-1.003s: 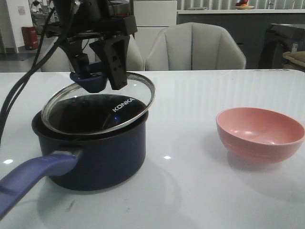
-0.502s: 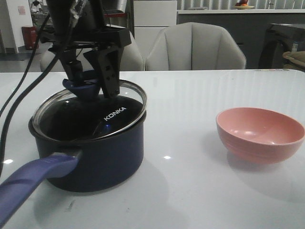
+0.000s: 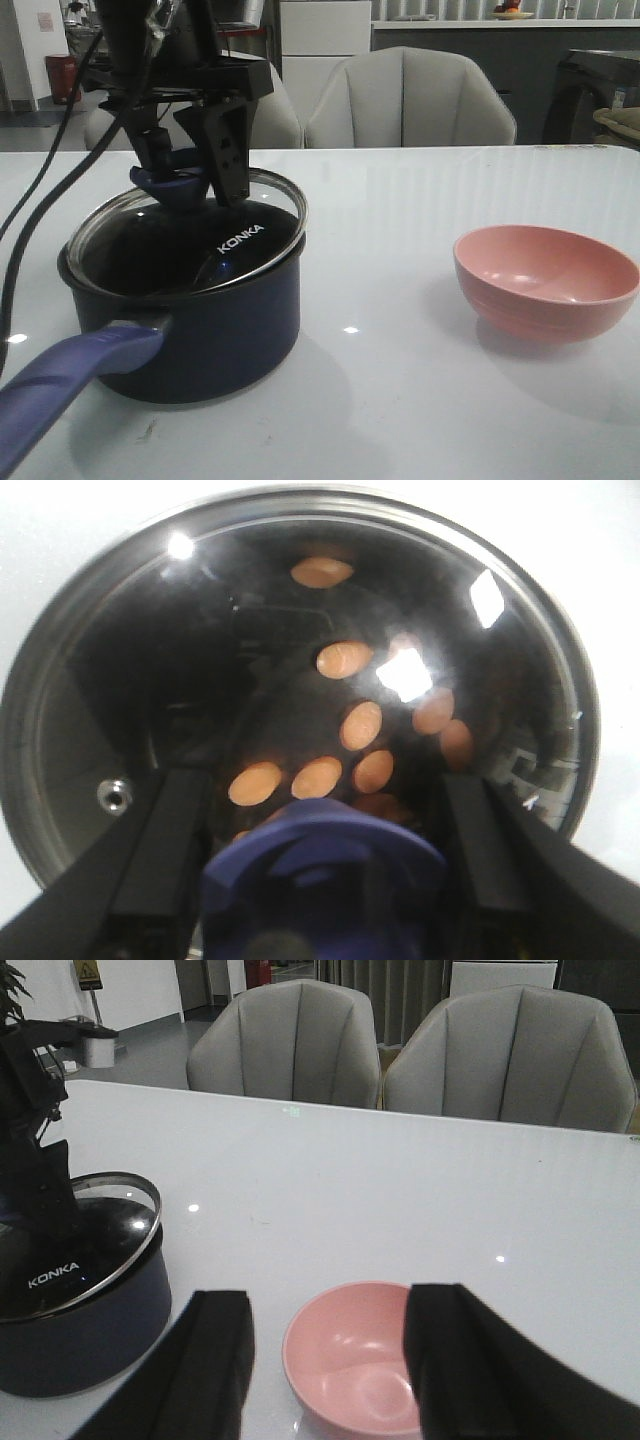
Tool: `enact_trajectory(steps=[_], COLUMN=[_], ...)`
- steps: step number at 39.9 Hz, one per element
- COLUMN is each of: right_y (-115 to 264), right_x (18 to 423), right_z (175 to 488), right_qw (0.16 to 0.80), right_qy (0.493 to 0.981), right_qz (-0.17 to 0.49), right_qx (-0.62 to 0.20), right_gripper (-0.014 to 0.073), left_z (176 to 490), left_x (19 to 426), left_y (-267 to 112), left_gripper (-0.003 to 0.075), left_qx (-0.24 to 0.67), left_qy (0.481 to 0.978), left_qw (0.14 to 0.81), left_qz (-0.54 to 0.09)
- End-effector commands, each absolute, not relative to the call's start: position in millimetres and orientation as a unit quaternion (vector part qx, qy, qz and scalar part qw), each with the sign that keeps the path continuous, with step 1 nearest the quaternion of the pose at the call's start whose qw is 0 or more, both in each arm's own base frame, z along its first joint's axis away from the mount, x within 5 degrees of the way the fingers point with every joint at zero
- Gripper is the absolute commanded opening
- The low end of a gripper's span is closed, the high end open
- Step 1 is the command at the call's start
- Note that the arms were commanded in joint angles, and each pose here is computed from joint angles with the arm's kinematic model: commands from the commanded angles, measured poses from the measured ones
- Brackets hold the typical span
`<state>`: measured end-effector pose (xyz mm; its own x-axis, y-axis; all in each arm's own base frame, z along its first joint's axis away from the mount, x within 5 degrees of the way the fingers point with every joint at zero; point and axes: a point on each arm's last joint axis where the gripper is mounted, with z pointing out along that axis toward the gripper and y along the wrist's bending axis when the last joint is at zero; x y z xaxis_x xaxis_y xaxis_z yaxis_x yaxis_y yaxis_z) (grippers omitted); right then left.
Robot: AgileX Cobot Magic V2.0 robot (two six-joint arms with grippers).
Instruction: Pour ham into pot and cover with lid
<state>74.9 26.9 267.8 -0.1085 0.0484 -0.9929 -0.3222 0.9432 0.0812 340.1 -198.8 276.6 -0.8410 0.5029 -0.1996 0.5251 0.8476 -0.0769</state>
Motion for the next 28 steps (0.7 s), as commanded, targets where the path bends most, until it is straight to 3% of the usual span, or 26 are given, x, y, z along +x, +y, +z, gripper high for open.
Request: enact_trajectory(steps=[1,5,9,19,28], right_y=[24,24,24,24,24], right_x=[76,76,76,76,76], right_z=[283,283,283,283,283], right_qw=[0.698,0.698,0.698,0.698,0.698], right_qy=[0.699,0.699,0.699,0.699,0.699], right_qz=[0.136,0.136,0.136,0.136,0.136], right_qx=[-0.081,-0.081,-0.081,-0.081,-0.081], right_gripper=[0.0454,0.0454,0.0454,0.0454,0.0454], left_z=[304,304,304,312,350], left_x=[330,330,330,327,307], left_y=[-192,-192,-192,-189,-172], left_gripper=[0.0367,0.0507,0.0587,0.0595,0.0594], left_qx=[0.263,0.263,0.264,0.265,0.265], left_qy=[0.957,0.957,0.957,0.956,0.949], left_qw=[0.097,0.097,0.098,0.108,0.162], left_qz=[-0.070,-0.070,-0.069,-0.066,-0.056])
